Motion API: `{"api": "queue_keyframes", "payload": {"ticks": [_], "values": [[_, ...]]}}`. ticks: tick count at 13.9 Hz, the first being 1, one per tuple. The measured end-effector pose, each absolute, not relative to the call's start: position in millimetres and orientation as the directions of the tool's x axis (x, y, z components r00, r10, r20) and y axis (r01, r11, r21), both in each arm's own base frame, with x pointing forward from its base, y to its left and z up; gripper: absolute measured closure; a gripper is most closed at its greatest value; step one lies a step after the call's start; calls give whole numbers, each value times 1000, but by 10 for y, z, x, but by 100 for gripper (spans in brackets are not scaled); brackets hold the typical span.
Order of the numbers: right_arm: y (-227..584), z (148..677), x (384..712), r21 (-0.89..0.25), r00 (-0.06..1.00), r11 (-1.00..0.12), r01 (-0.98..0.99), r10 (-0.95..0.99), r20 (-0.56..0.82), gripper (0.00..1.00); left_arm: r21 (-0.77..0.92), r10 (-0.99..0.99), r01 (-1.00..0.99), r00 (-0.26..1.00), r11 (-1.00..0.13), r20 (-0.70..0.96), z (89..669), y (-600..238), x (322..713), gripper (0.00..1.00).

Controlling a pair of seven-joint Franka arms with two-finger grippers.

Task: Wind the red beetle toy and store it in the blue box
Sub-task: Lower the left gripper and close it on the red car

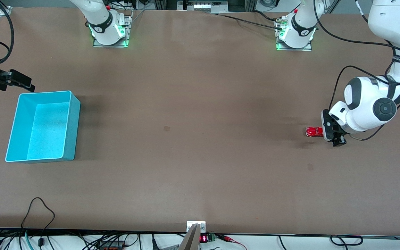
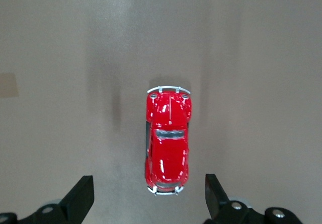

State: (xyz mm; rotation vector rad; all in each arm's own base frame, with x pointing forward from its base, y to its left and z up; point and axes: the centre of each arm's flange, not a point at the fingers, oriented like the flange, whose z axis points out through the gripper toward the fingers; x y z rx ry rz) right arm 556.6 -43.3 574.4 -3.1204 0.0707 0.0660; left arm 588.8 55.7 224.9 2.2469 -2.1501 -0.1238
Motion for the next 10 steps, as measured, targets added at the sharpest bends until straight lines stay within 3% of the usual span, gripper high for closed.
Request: {"api": "queue_keyframes", "payload": {"ticks": [5, 6, 7, 10], "values": [[-442, 5743, 5566, -19, 998, -999, -47, -47, -43, 0, 100, -999, -995, 31, -30, 12, 1872, 664, 5834, 5], [-442, 5742, 5567, -19, 998, -999, -48, -47, -43, 0, 102, -999, -994, 33, -29, 32, 1839, 672, 5828, 9], [-443, 5742, 5567, -19, 998, -999, -48, -47, -43, 0, 103, -998, -994, 33, -28, 48, 1819, 696, 5821, 19], [-447, 5742, 5566, -19, 998, -999, -48, -48, -43, 0, 102, -998, -995, 27, -21, 64, 1811, 735, 5814, 22]]}}
